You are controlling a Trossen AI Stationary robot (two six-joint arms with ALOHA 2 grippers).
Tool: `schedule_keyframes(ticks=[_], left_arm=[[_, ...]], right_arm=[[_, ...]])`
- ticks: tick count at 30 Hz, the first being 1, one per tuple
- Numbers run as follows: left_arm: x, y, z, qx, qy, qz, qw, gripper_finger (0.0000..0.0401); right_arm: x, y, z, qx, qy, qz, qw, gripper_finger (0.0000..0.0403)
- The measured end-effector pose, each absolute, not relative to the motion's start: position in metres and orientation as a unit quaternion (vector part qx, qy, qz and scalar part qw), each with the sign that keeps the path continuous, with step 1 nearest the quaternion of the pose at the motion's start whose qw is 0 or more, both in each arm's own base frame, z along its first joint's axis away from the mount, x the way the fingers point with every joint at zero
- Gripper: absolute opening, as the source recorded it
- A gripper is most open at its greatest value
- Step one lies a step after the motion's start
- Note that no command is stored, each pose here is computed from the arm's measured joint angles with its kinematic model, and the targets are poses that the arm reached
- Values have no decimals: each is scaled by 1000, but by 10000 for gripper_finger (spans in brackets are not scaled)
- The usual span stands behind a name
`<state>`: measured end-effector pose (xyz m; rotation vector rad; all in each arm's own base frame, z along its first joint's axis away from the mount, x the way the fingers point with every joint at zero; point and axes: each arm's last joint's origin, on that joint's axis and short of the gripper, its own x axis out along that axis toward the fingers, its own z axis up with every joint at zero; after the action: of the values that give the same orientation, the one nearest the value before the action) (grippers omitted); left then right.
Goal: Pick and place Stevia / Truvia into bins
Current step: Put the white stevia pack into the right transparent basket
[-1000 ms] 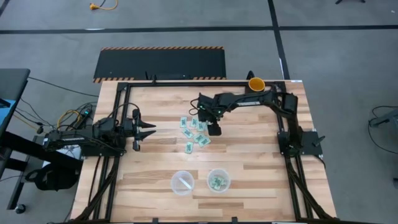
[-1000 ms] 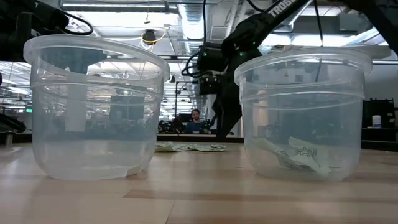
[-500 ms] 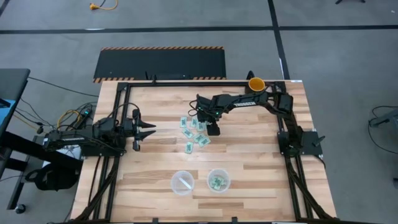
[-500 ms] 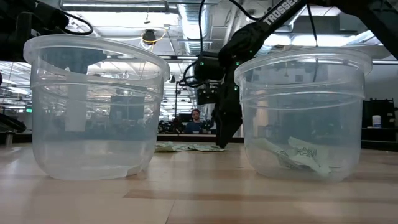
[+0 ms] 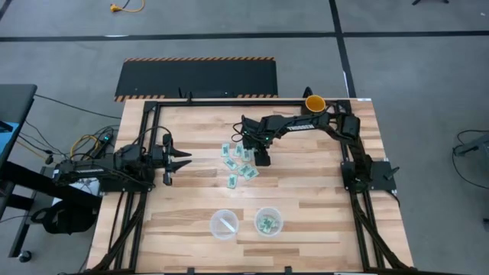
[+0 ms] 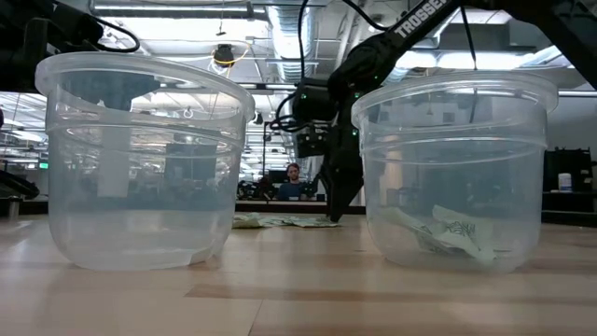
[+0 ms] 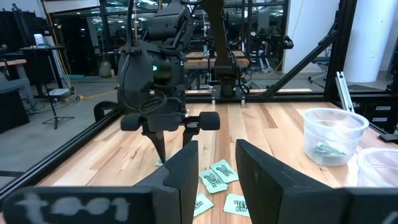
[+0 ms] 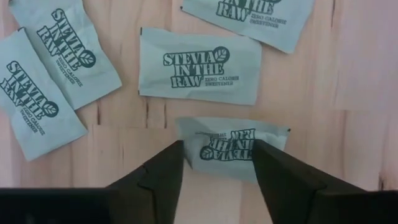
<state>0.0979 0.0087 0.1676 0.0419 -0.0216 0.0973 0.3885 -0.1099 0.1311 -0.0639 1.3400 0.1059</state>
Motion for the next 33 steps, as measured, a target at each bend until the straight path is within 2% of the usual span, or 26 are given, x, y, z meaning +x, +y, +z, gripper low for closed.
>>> schedule_keyframes(ticks=[7, 13, 27, 33], left_arm=[[98, 9, 168, 21, -11, 49, 999, 97], [98, 9, 168, 21, -11, 49, 999, 97], [98, 9, 168, 21, -11, 48, 999, 97], [98, 9, 168, 21, -11, 48, 999, 98]], right_arm=[[385, -109, 130, -17, 636, 46, 770, 117], [381, -107, 131, 2, 650, 40, 759, 87], [362, -101, 131, 44, 718, 59, 692, 67], [353, -93, 131, 113, 723, 135, 668, 67]])
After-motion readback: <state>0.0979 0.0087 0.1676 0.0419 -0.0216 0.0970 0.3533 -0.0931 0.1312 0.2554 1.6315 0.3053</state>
